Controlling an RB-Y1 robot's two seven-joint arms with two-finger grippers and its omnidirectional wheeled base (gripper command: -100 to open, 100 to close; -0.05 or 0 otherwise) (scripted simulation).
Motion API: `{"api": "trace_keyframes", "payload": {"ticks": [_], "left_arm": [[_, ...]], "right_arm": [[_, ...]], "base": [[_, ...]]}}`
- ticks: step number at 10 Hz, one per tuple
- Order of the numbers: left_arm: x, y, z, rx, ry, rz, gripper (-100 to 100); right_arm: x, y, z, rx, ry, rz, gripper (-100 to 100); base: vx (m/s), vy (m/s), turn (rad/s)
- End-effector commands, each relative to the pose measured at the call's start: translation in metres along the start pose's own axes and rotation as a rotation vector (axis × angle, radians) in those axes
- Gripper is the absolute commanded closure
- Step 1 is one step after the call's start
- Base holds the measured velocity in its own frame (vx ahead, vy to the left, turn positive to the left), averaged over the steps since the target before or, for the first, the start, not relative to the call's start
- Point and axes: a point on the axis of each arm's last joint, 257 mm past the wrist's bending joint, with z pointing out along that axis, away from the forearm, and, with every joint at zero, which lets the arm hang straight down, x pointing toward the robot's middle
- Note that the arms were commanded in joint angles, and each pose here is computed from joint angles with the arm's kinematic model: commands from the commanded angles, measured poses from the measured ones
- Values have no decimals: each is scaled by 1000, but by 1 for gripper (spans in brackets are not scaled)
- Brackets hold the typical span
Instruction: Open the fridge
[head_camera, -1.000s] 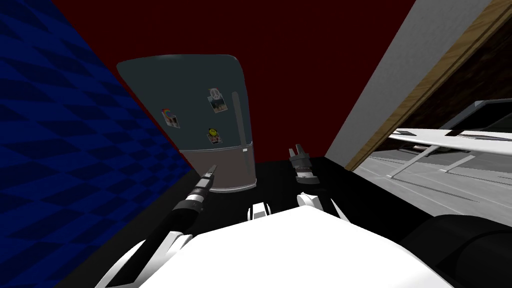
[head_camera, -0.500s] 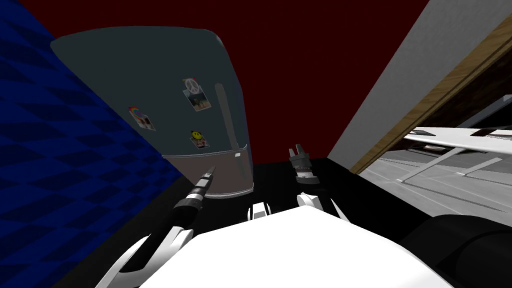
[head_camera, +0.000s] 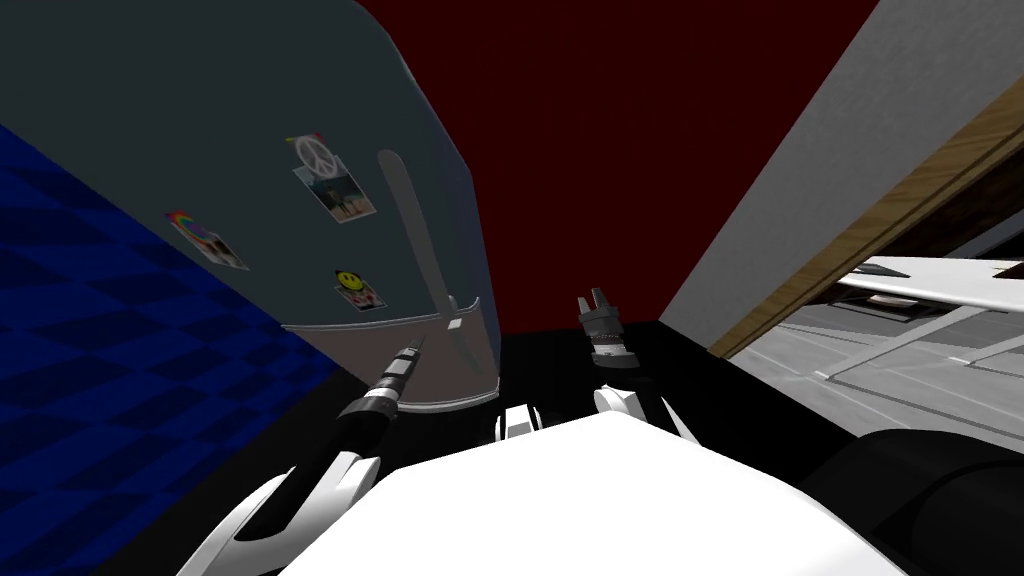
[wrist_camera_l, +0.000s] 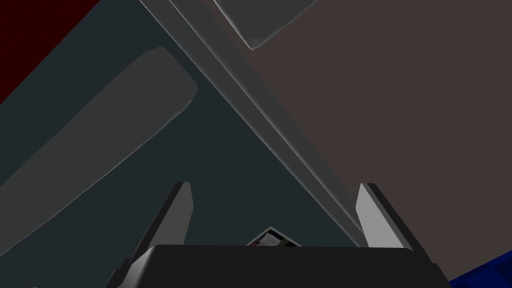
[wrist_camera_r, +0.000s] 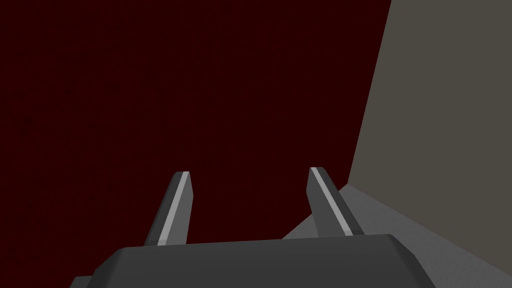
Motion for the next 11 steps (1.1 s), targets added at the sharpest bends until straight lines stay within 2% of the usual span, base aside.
{"api": "trace_keyframes", "payload": {"ticks": [1,3,5,8,9,11], "left_arm": [[-11,8,0,-35,-18,47,-100],[-22,-1,-4,-32,-35,84,-100],[-28,-15,-8,-10,-47,101,-100],[-34,-37,-15,30,-61,114,-100],[-32,-30,-13,18,-58,112,-100],[-34,-32,-14,20,-60,112,-100]], "right_arm": [[0,0,0,0,0,0,0],[0,0,0,0,0,0,0],[0,0,0,0,0,0,0],[0,0,0,0,0,0,0],[0,0,0,0,0,0,0],[0,0,0,0,0,0,0]], "base": [[194,-198,12],[171,-166,11],[140,-90,17],[43,-41,-6],[12,-11,-2],[79,12,-13]]}}
